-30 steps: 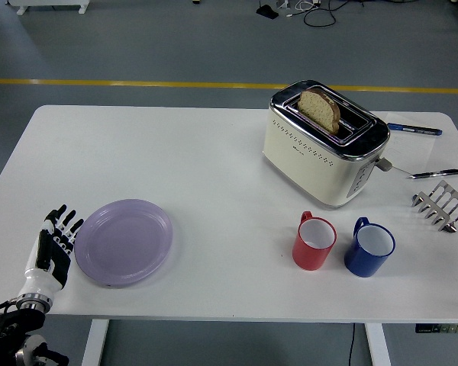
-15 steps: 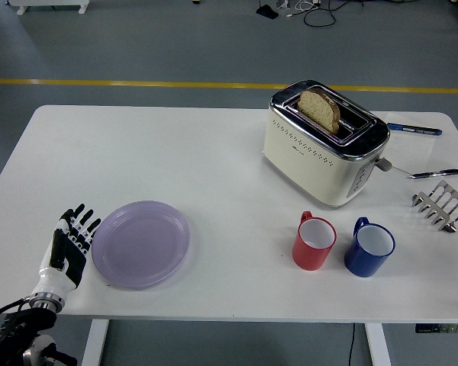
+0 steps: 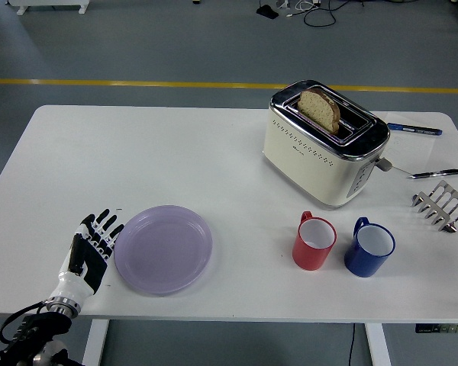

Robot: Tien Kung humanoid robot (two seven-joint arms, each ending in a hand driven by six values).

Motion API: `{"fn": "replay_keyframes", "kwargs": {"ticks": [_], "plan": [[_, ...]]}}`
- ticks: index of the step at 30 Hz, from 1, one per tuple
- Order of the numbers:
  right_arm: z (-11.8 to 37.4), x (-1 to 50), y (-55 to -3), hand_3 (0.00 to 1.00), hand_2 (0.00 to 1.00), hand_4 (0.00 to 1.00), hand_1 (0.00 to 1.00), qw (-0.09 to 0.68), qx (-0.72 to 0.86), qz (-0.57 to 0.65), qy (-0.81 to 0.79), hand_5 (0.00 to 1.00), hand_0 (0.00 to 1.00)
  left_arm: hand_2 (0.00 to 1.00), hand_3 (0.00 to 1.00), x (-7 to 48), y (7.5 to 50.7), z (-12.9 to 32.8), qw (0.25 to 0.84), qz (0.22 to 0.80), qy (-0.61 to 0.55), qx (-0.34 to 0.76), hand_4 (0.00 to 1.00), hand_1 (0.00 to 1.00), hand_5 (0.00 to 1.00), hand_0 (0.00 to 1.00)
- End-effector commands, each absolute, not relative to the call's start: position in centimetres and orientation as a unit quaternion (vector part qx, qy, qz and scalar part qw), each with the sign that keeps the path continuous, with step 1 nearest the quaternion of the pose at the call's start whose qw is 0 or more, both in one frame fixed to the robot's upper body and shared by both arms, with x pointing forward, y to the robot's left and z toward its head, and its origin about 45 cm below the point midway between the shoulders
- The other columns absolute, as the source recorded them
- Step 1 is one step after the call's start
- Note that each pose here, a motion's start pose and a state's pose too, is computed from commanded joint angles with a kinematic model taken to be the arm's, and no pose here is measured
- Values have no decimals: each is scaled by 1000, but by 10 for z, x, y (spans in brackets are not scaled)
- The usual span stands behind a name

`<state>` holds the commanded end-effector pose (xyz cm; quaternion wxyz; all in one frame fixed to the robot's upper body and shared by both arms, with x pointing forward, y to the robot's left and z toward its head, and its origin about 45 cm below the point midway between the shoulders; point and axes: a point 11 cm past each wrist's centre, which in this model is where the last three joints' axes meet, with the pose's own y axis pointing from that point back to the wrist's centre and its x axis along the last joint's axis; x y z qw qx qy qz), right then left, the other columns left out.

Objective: Push plate across desktop,pick up the break from the machine,place the break in the plate

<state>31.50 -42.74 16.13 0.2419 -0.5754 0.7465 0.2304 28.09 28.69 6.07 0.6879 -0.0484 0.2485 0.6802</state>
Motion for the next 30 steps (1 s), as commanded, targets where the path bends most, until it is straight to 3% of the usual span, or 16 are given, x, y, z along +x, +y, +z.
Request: {"fn": "replay_keyframes", "kwargs": {"ticks": [30], "plan": [[162,316,-426,684,671,569,659,244,-576,231,745,611,724,917,921,280,239,65,737,594,312,-79,546,864,998,866]]}}
